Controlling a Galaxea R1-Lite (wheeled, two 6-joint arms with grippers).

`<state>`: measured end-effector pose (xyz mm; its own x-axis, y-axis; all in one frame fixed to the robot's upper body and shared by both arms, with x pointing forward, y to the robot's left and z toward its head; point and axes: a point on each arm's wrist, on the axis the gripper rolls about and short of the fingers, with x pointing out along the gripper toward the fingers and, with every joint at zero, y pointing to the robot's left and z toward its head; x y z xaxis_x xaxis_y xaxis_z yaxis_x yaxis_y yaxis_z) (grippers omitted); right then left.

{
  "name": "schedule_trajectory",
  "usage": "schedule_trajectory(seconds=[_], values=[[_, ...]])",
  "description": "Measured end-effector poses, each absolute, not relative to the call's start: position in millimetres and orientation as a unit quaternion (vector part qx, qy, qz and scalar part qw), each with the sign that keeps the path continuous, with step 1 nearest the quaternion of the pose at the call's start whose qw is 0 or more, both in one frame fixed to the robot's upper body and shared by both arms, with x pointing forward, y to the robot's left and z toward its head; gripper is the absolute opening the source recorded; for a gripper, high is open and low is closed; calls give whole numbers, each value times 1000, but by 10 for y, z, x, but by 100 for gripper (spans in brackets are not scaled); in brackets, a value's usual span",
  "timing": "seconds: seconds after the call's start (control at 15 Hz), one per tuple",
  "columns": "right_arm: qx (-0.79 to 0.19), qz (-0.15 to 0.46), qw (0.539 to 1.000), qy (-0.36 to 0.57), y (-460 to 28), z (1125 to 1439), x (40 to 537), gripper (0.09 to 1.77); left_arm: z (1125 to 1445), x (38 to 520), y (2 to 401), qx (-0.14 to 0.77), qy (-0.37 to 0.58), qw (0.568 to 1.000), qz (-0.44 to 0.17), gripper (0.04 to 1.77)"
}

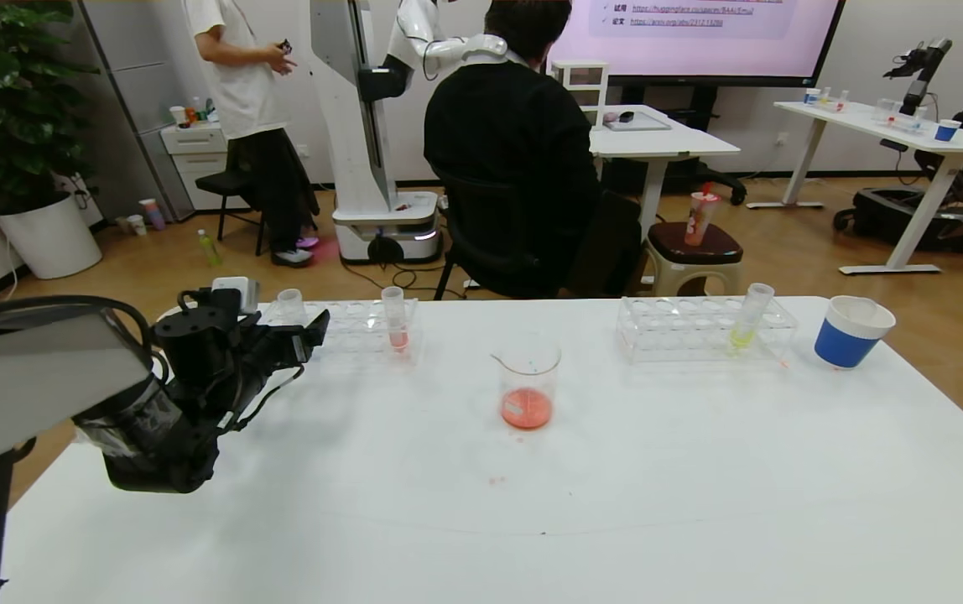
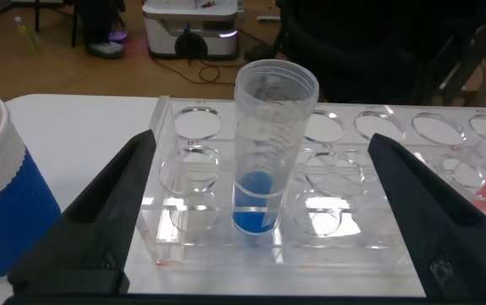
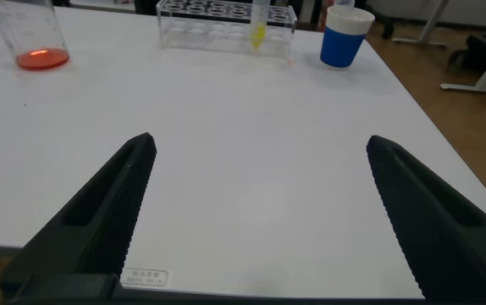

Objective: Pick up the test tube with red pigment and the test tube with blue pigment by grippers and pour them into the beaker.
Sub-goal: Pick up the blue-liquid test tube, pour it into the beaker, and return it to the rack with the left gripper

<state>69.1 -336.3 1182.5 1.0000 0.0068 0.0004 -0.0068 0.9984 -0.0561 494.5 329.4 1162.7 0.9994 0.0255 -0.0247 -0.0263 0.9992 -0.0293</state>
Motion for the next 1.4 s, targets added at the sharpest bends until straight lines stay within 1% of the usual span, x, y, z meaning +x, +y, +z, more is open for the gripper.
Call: schedule_trajectory(seconds=[0.27, 0.6, 0.67, 0.73, 0.8, 0.87, 0.93, 1.0, 1.07, 1.13, 1.4], values=[[-28, 4, 1000, 0, -3363, 11825, 691, 174, 11620, 5131, 3291, -15, 2, 1000, 25, 175], [-28, 4, 1000, 0, -3363, 11825, 691, 174, 11614, 5181, 3294, -16, -3, 1000, 25, 175], [-28, 4, 1000, 0, -3363, 11825, 691, 174, 11616, 5184, 3292, -16, -5, 1000, 24, 166], [-28, 4, 1000, 0, -3362, 11825, 691, 174, 11619, 5184, 3292, -17, -6, 1000, 24, 143], [-28, 4, 1000, 0, -3363, 11825, 691, 174, 11622, 5185, 3290, -17, -7, 1000, 24, 102], [-28, 3, 1000, 0, -3363, 11825, 691, 174, 11625, 5187, 3290, -17, -8, 1000, 24, 57], [-28, 4, 1000, 0, -3363, 11825, 691, 174, 11628, 5189, 3282, -16, -8, 1000, 23, 37], [-28, 3, 1000, 0, -3363, 11825, 691, 174, 11630, 5190, 3284, -16, -8, 1000, 23, 45], [-28, 4, 1000, 0, -3363, 11825, 691, 174, 11634, 5190, 3284, -16, -9, 1000, 24, 57], [-28, 4, 1000, 0, -3363, 11825, 691, 174, 11634, 5190, 3274, -16, -9, 1000, 23, 50], [-28, 4, 1000, 0, -3362, 11825, 691, 174, 11674, 5189, 3273, -15, -12, 1000, 25, 50]])
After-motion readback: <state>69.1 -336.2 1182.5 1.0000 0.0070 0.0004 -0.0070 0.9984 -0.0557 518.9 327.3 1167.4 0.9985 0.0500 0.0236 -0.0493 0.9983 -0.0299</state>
